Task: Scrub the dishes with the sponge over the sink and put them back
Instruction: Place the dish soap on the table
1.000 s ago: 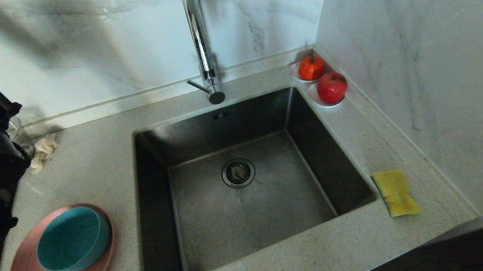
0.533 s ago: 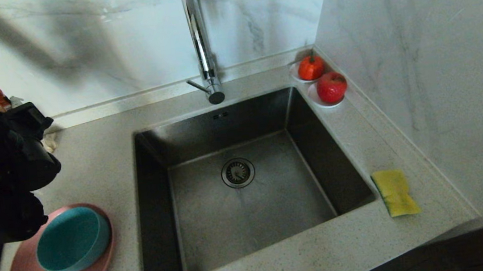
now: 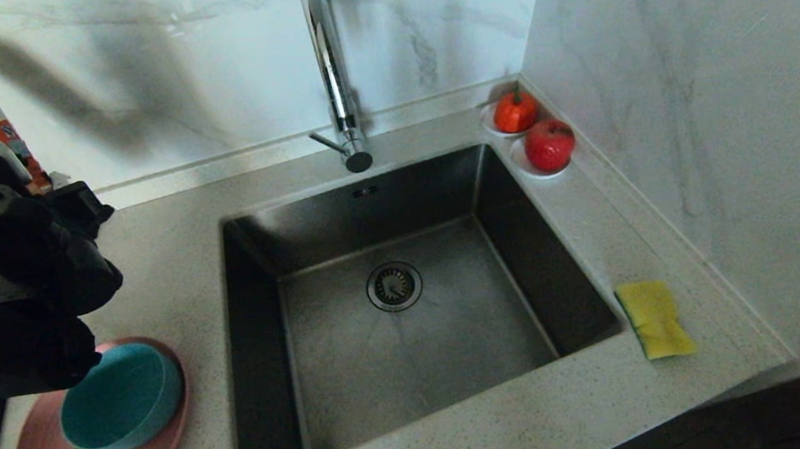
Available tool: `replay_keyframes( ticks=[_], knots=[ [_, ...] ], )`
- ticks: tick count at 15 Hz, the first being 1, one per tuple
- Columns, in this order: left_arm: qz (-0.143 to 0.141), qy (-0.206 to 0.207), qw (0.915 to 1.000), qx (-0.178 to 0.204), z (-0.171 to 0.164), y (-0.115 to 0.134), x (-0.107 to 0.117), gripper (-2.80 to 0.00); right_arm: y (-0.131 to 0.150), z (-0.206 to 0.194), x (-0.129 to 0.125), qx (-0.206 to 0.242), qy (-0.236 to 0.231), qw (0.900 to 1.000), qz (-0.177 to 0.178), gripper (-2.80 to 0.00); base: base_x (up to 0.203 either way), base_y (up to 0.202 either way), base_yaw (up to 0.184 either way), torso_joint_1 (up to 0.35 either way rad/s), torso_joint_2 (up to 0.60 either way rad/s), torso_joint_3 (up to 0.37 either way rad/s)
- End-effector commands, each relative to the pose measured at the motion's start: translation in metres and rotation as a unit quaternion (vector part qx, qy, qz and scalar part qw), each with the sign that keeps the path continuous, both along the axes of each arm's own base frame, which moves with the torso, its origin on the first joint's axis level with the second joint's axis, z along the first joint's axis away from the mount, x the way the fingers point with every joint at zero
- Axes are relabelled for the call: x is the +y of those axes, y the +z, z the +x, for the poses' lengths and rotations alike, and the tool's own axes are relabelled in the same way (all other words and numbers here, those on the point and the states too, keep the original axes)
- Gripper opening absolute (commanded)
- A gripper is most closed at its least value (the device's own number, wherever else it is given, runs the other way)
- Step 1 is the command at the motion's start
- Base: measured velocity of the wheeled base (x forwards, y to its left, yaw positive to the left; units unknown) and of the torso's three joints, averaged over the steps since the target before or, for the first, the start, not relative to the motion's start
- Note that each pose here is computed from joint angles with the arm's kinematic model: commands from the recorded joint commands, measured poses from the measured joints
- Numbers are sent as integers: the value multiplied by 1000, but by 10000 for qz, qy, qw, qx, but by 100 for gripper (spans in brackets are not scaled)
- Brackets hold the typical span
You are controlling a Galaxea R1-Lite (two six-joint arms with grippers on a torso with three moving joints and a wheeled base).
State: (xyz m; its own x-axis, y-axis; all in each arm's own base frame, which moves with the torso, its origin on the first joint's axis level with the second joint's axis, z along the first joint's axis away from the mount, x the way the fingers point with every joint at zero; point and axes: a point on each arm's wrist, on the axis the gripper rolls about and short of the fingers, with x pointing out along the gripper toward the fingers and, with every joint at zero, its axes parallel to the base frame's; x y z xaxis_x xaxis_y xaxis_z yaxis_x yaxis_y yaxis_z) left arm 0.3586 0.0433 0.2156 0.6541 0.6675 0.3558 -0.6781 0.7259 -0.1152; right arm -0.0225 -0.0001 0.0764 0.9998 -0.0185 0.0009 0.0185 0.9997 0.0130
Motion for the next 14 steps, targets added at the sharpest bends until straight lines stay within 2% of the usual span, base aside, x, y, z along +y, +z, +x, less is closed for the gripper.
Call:
replay_keyframes(
  ticks=[1, 8, 11, 14],
  knots=[
    [-11, 26, 10000, 59, 7, -5, 1, -280, 0, 0, 0, 3, 1, 10000, -1, -280, 0, 0, 0, 0, 0, 0],
    [-16, 72, 9999, 116, 27, -7, 6, -280, 0, 0, 0, 2, 1, 10000, 4, -280, 0, 0, 0, 0, 0, 0],
    [-31, 138, 9995, 275, 34, -9, 12, -280, 0, 0, 0, -3, 1, 10000, -4, -280, 0, 0, 0, 0, 0, 0],
    [-19, 169, 9996, 213, 40, -6, 14, -280, 0, 0, 0, 2, 1, 10000, 4, -280, 0, 0, 0, 0, 0, 0]
  ],
)
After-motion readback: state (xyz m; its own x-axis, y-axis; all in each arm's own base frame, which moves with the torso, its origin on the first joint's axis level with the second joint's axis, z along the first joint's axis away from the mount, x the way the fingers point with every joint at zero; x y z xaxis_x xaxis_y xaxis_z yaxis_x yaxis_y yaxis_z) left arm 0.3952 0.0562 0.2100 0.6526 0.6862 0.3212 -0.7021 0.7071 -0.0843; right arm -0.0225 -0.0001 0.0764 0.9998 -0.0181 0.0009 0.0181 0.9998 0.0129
